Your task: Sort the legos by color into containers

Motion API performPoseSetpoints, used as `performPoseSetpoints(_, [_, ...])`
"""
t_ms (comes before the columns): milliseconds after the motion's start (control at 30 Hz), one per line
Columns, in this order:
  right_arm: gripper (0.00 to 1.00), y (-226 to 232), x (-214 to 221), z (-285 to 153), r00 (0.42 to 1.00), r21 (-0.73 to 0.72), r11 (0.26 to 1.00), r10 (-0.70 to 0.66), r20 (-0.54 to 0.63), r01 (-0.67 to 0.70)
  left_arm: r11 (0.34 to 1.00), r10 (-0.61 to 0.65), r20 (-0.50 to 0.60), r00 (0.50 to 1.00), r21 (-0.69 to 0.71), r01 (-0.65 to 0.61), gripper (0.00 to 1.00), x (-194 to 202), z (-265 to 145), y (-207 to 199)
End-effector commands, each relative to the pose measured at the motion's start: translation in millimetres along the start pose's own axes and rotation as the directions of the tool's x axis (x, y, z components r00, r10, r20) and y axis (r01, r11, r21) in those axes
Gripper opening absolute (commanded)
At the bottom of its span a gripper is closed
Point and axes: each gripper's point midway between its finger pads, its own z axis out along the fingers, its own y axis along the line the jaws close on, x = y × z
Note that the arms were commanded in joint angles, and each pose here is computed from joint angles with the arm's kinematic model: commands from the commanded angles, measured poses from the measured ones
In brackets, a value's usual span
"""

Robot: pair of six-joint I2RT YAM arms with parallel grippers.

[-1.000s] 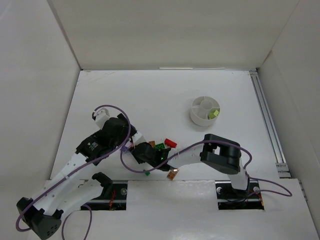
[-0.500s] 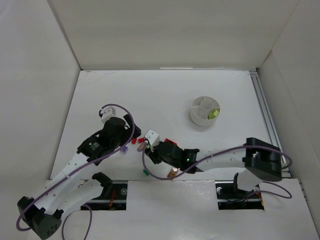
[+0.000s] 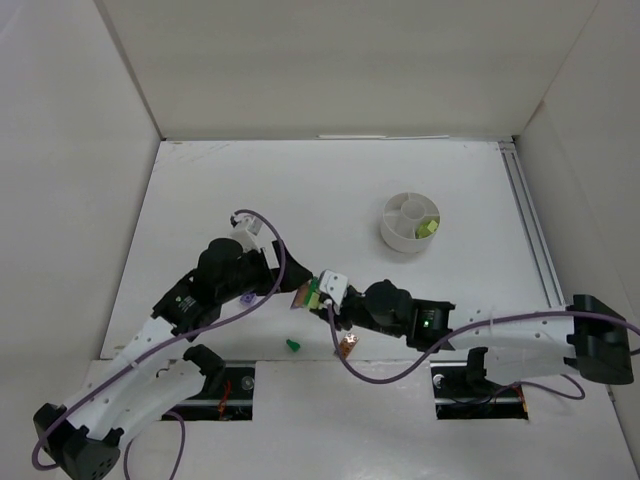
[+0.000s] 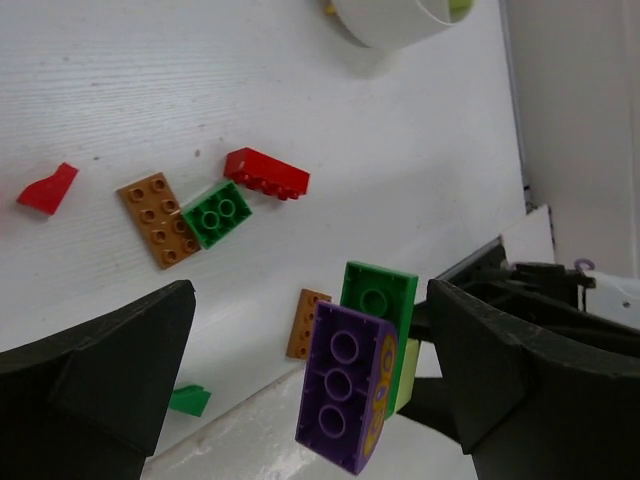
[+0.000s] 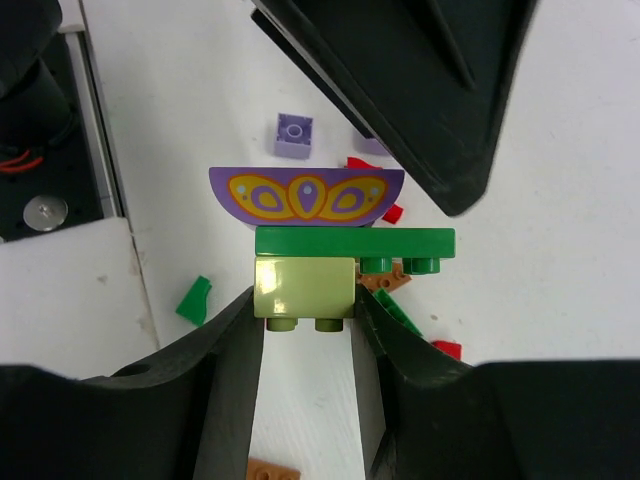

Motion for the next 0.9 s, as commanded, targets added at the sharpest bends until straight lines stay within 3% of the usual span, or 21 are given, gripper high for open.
performPoseSetpoints(0, [0.21, -8, -23, -12, 0.997, 0.019, 0.999, -0.040, 0.071, 0.038, 0.982, 0.061, 0.021, 0.998, 0.180, -0.064, 1.00, -2, -12, -31])
performPoseSetpoints(233, [0.18, -2, -39, -25, 0.988, -0.031, 0.996, -0.079, 0.131, 0.084, 0.925, 0.117, -0.022, 0.993, 0.365, -0.101, 1.00, 15, -22, -56])
performPoseSetpoints(500, [0.17, -5, -58, -39, 0.975, -0.031, 0.993, -0.110, 0.193, 0.118, 0.867, 0.170, -0.058, 0.984, 0.484, -0.121, 0.97, 25, -31, -74])
performPoseSetpoints(633, [0.17, -4, -59, -37, 0.976, -0.032, 0.992, -0.110, 0.190, 0.119, 0.853, 0.179, -0.053, 0.982, 0.506, -0.128, 0.70, 25, -33, -78])
performPoseSetpoints(667, [0.17, -6, -60, -35, 0.976, -0.021, 0.993, -0.111, 0.185, 0.117, 0.853, 0.179, -0.053, 0.982, 0.507, -0.128, 0.59, 26, -32, -77])
performPoseSetpoints(867, [0.17, -11, -56, -31, 0.981, 0.005, 0.993, -0.113, 0.159, 0.114, 0.838, 0.183, -0.057, 0.981, 0.532, -0.126, 0.22, 27, -35, -82])
